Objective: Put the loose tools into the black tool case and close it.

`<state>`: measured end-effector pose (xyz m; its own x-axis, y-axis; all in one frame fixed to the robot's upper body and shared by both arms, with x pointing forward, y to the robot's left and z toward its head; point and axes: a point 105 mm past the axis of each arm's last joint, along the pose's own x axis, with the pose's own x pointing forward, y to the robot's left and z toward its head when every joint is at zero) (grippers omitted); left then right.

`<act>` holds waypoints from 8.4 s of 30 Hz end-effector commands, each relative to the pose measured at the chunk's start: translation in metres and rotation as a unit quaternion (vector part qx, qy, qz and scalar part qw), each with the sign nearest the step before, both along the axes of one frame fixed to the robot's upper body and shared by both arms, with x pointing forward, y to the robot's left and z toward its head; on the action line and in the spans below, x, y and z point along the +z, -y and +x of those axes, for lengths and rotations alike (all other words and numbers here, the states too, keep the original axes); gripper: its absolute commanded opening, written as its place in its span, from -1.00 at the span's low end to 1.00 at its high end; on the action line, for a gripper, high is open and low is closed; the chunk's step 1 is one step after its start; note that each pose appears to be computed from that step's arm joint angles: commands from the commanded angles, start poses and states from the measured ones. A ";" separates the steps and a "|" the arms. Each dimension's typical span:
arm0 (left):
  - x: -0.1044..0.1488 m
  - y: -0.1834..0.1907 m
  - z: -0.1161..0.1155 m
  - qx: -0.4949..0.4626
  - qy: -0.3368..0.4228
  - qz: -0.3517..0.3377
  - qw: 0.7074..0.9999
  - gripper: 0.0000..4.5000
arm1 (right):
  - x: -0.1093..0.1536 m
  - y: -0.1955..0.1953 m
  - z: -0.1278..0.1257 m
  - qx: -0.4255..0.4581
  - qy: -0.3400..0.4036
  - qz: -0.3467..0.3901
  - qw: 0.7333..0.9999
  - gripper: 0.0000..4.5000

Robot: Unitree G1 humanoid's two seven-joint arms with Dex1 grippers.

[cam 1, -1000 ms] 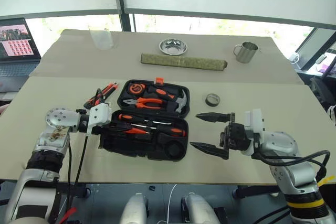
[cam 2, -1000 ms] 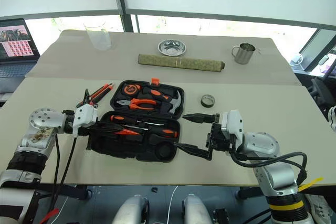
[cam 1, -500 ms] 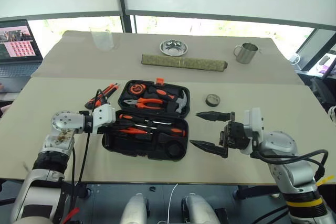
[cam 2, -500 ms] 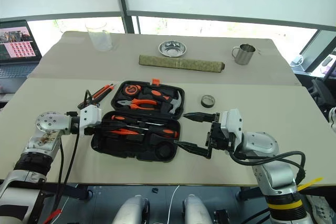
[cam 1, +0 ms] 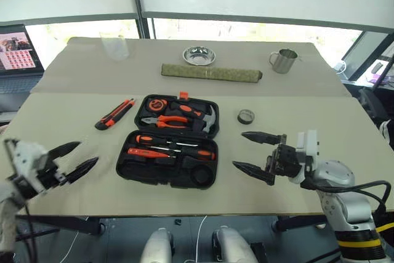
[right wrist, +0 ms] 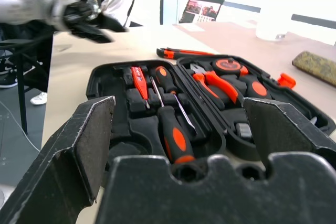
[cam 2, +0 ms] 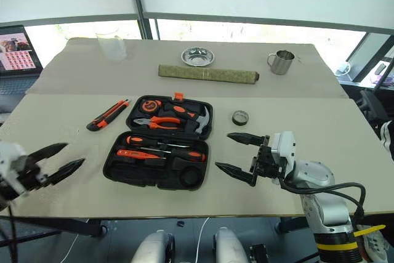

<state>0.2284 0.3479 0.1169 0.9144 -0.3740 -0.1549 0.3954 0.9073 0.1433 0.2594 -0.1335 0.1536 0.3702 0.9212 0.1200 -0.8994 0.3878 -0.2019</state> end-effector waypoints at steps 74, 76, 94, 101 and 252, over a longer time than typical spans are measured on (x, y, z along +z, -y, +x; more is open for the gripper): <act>0.001 0.143 0.053 -0.525 -0.035 0.301 0.795 -0.20 | 0.014 -0.002 -0.044 0.035 0.020 -0.055 0.998 1.00; 0.000 0.142 0.052 -0.533 -0.038 0.304 0.789 -0.20 | 0.014 -0.002 -0.043 0.033 0.020 -0.053 0.998 1.00; 0.027 0.144 0.057 -0.526 0.011 0.244 0.814 0.97 | 0.011 -0.004 -0.033 0.033 0.020 -0.046 0.998 1.00; 0.056 0.152 0.049 -0.509 0.048 0.160 0.844 0.74 | 0.010 -0.003 -0.032 0.030 0.017 -0.042 0.999 1.00; 0.031 0.114 0.011 -0.327 0.003 -0.029 0.944 0.40 | -0.010 0.090 -0.019 -0.210 -0.011 -0.025 0.977 1.00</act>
